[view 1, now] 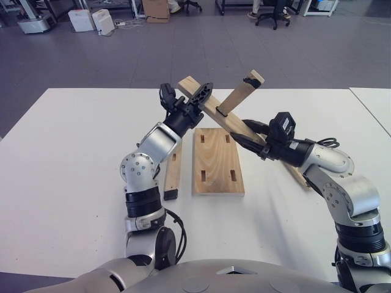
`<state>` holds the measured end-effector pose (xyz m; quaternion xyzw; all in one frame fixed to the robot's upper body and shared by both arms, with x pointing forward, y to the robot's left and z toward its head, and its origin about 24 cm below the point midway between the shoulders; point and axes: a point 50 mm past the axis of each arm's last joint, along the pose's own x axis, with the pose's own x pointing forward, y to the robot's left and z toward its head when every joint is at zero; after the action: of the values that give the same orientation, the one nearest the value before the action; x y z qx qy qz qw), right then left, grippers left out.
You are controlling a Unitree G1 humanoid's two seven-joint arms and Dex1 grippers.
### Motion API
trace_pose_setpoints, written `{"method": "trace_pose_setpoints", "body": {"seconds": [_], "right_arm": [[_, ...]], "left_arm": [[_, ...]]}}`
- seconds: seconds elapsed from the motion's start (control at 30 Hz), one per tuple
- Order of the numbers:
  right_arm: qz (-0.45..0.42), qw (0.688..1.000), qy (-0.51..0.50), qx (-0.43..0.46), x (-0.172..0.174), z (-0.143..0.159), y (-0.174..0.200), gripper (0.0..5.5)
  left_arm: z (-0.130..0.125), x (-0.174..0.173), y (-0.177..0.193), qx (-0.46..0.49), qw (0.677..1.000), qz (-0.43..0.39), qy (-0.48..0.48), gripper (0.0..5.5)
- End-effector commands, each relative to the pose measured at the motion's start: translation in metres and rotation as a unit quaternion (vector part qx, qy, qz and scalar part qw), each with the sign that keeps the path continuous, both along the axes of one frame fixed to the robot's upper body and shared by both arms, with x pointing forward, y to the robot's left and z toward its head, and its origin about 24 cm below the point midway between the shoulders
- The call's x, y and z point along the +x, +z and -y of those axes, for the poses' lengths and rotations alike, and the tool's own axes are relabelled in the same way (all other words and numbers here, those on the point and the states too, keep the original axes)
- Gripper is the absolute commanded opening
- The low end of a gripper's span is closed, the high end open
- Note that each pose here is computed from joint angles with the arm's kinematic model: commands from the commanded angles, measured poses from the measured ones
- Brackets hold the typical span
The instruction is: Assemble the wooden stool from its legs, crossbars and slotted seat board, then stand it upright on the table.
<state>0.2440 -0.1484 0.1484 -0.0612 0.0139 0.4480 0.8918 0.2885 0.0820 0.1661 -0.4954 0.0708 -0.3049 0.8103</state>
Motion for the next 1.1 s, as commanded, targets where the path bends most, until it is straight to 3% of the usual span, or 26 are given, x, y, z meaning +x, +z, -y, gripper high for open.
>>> {"method": "trace_pose_setpoints", "body": {"seconds": [0.03,0.07,0.1,0.2,0.33,0.4,0.67,0.87,1.1], "right_arm": [[0.025,1.000,0.017,0.009,-0.001,-0.007,0.008,2.07],[0.023,1.000,0.019,0.010,-0.002,-0.009,0.008,2.07],[0.017,1.000,0.018,0.010,-0.003,-0.009,0.007,2.44],[-0.018,1.000,0.022,-0.009,-0.010,0.000,-0.003,2.95],[-0.074,0.993,-0.028,-0.084,-0.014,0.037,-0.032,3.00],[-0.093,0.987,-0.050,-0.120,-0.015,0.048,-0.047,3.00],[-0.174,0.957,0.009,-0.233,-0.028,0.026,-0.110,3.00],[-0.176,0.958,0.022,-0.225,-0.032,0.016,-0.114,3.00],[-0.160,0.963,0.039,-0.213,-0.031,0.009,-0.110,3.00]], "left_arm": [[0.009,-0.013,-0.015,-0.008,0.999,-0.036,-0.007,1.06],[0.007,-0.014,-0.016,0.005,0.999,-0.036,0.002,1.05],[0.004,-0.015,-0.017,0.020,0.999,-0.037,0.014,1.05],[-0.030,-0.028,-0.018,0.038,0.995,-0.011,0.096,1.01],[-0.079,-0.066,-0.034,0.123,0.969,-0.024,0.211,1.01],[-0.088,-0.081,-0.042,0.156,0.958,-0.037,0.236,1.01],[-0.070,-0.082,-0.057,0.168,0.947,-0.061,0.266,1.01],[-0.080,-0.083,-0.048,0.221,0.924,-0.028,0.309,1.01],[-0.065,-0.076,-0.034,0.244,0.922,0.022,0.298,1.01]]}}
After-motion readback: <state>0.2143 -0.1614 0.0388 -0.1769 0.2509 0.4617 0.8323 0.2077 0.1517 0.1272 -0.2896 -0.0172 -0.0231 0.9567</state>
